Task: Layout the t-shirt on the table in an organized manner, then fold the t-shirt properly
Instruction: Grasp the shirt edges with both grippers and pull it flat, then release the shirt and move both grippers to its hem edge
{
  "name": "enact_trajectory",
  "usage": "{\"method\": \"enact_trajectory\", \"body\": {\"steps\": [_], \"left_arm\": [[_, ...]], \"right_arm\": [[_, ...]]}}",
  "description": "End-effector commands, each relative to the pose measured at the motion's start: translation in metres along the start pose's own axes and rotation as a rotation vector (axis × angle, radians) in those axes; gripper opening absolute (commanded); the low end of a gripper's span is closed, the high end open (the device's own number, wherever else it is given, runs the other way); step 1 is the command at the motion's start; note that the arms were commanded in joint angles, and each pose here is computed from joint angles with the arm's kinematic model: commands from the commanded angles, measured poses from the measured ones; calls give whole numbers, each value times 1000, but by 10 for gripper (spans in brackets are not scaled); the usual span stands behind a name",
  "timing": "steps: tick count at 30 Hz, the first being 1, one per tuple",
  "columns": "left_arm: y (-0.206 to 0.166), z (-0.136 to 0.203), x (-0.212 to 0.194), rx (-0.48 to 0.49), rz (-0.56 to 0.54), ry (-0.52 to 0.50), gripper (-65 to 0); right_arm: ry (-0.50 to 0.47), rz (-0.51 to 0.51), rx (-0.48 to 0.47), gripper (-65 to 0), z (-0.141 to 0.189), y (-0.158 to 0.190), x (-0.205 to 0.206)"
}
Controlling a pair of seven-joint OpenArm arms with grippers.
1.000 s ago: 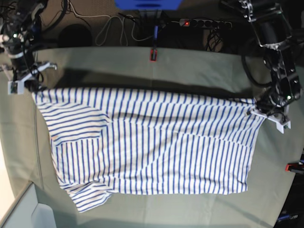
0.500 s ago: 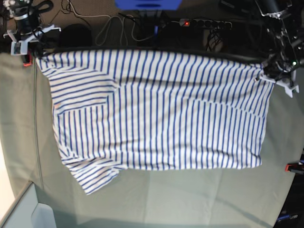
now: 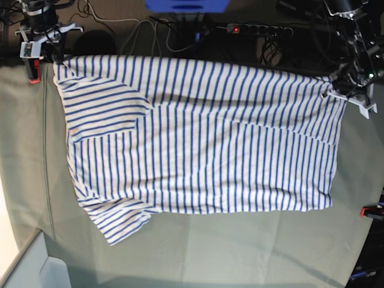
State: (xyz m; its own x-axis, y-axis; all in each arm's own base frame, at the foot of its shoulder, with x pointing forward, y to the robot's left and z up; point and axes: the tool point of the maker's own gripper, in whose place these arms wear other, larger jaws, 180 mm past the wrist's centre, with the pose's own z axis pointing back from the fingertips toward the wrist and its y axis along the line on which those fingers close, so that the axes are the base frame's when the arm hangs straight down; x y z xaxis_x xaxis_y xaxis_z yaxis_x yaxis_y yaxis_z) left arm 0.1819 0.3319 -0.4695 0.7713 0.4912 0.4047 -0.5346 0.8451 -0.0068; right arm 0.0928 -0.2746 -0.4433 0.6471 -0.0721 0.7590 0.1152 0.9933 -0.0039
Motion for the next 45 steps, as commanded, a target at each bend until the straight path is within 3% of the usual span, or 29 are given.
{"method": "enact_trajectory", "body": {"steps": [1,5,10,17,23,25,29,32,39,45], "left_arm": [[7,4,11,23,-3,-23,-538],[8,5,12,29,-5,-27,-334],[24,9,20,54,33,-50,-240],[19,40,86,34,87,-240,-229],[-27,62,169,-70,130,-405,-230],[-53,63,187,-119,114,-413,-230],[-90,69,200,-181,64,-370,-230],[-93,68,199,-186,59,-355,-230],[-85,53,205,-169,89,-423,-230],[-80,48,192,-159,75,-347,-230]], "right_arm": [[-45,4,-6,-438,4,-5,11],[-59,5,-21,-320,4,-10,16],[-126,14,-117,-298,10,-39,42],[-245,-1,-254,-297,16,-80,82],[-395,-26,-245,-296,-13,-74,138],[-408,-9,-249,-297,-25,-71,156],[-340,30,-272,-297,-46,-72,169],[-335,42,-274,-296,-49,-76,173],[-381,39,-235,-296,-63,-62,197],[-351,44,-197,-296,-72,-51,188]]}}
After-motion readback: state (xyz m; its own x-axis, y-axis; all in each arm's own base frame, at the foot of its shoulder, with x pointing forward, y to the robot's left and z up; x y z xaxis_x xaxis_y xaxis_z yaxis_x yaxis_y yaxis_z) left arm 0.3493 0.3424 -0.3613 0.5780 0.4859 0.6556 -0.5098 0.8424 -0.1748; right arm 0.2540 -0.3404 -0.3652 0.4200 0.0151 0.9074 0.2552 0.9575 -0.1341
